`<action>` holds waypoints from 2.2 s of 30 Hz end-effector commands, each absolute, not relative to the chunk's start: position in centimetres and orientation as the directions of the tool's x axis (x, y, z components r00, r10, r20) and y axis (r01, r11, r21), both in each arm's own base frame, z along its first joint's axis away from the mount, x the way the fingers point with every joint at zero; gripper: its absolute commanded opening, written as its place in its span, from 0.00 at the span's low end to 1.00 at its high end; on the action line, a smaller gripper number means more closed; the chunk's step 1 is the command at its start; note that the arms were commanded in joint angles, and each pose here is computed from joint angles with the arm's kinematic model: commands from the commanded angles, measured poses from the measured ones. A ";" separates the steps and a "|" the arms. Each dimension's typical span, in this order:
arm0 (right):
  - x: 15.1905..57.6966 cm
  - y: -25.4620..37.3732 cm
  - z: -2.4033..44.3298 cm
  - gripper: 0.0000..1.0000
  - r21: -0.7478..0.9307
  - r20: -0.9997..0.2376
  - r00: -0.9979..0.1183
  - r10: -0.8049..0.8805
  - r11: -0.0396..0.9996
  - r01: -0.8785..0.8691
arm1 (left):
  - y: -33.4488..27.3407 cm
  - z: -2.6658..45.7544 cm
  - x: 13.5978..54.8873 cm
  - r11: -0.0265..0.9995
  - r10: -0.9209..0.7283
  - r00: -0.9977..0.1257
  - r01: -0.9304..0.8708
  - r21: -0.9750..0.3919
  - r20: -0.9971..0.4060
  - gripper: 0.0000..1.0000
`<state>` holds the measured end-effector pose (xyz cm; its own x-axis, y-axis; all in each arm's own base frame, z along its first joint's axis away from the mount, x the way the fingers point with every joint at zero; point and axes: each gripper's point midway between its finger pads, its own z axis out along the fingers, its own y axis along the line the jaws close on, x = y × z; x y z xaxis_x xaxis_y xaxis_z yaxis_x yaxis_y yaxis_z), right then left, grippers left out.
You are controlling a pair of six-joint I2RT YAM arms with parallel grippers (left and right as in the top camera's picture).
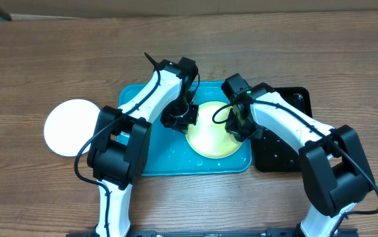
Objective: Clean dirty plates on tray and stack at the side
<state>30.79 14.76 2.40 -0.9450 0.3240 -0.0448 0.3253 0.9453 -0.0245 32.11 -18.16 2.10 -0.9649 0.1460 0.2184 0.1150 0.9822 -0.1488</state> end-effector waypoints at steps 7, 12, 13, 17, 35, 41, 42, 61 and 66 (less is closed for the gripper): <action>33.2 12.5 9.9 0.04 0.044 -0.240 -0.898 0.369 0.928 0.369 | -16.6 1.9 32.7 0.991 0.118 -0.969 0.102 -0.087 0.216 0.04; 33.5 9.7 12.7 0.04 0.073 -0.287 -0.877 0.386 0.921 0.382 | -15.8 3.7 33.7 0.992 0.085 -0.983 0.069 -0.102 0.161 0.04; 33.5 9.0 13.0 0.04 0.069 -0.290 -0.876 0.386 0.921 0.384 | -15.6 4.4 34.0 0.993 0.072 -0.987 0.058 -0.104 0.144 0.04; 33.3 4.4 12.9 0.04 0.018 -0.267 -0.876 0.402 0.911 0.412 | -13.5 7.9 35.2 0.999 0.022 -0.999 0.021 -0.038 0.025 0.04; 30.6 0.4 6.6 0.04 -0.050 -0.187 -0.896 0.403 0.907 0.418 | -6.1 19.4 35.1 0.878 0.094 -0.937 -0.081 0.472 -0.336 0.04; 30.1 0.4 6.0 0.04 -0.053 -0.173 -0.899 0.403 0.907 0.417 | -6.3 18.9 34.4 0.897 0.018 -0.943 -0.131 0.422 -0.331 0.04; 30.1 0.5 6.0 0.04 -0.049 -0.171 -0.899 0.403 0.908 0.417 | -6.4 18.7 34.4 0.905 0.003 -0.946 -0.135 0.404 -0.325 0.04; 30.6 3.7 4.8 0.04 0.127 -0.114 -0.907 0.404 0.912 0.390 | -4.8 14.9 32.3 0.933 -0.354 -0.935 -0.353 -0.071 -0.004 0.49; 29.7 5.4 2.6 0.04 0.197 -0.053 -0.940 0.338 0.926 0.322 | -5.1 12.5 31.3 0.932 -0.354 -0.934 -0.356 -0.072 0.045 0.50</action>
<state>30.74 3.84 4.05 -0.9095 0.3974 -0.1222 0.3820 0.9147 0.1320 32.38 -4.40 13.41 -0.9394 -0.3429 0.0038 -0.3428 0.9389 -0.0312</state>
